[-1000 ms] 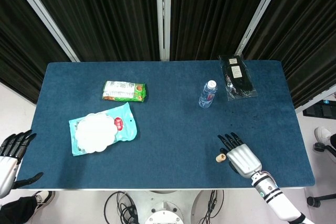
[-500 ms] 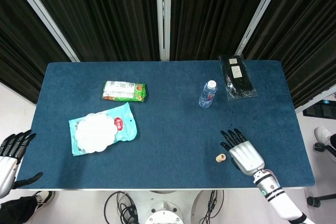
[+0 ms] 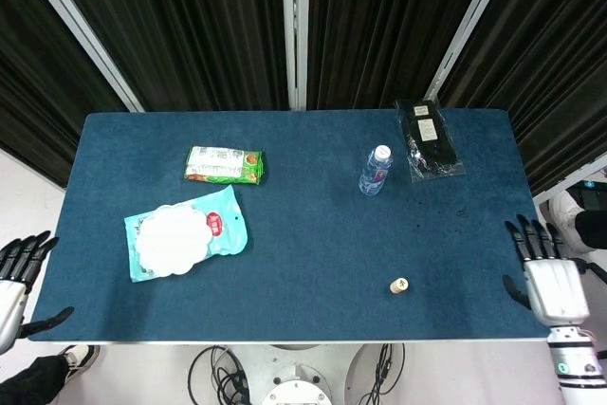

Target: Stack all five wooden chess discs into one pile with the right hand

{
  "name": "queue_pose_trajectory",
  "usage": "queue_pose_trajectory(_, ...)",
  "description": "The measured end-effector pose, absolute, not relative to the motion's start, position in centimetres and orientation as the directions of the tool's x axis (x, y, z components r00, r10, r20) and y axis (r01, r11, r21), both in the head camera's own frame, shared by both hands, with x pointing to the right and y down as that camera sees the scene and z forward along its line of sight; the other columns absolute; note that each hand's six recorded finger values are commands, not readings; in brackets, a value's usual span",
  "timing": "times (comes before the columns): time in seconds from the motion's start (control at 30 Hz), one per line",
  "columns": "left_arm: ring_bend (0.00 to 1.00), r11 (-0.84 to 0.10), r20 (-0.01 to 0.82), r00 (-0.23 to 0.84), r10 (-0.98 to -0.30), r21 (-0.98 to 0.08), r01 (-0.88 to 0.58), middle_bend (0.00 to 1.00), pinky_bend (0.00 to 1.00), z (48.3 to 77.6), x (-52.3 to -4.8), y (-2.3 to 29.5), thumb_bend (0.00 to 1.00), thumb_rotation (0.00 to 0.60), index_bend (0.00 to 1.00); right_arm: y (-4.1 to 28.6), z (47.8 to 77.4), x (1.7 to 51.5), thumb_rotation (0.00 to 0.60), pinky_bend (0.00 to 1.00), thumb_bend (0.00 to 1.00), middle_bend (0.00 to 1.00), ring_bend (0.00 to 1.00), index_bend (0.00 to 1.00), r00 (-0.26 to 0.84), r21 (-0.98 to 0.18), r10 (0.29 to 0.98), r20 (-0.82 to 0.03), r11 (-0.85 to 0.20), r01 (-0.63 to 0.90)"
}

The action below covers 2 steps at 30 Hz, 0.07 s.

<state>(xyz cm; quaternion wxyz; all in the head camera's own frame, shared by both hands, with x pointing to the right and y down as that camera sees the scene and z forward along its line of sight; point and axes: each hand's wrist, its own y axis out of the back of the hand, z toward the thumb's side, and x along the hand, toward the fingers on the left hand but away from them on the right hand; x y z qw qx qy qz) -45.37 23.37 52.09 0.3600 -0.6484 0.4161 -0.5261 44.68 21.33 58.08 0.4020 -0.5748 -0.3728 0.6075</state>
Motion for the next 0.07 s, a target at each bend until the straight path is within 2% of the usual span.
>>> queue_pose_trajectory(0.07, 0.0, -0.391, 0.38, 0.096, -0.92, -0.907, -0.158, 0.01, 0.0, 52.13, -45.4, 23.34, 0.0, 0.6, 0.07, 21.76, 57.72, 46.56, 0.6, 0.0, 0.23, 0.0, 0.0, 0.0, -0.071, -0.913, 0.914, -0.399, -0.403, -0.061)
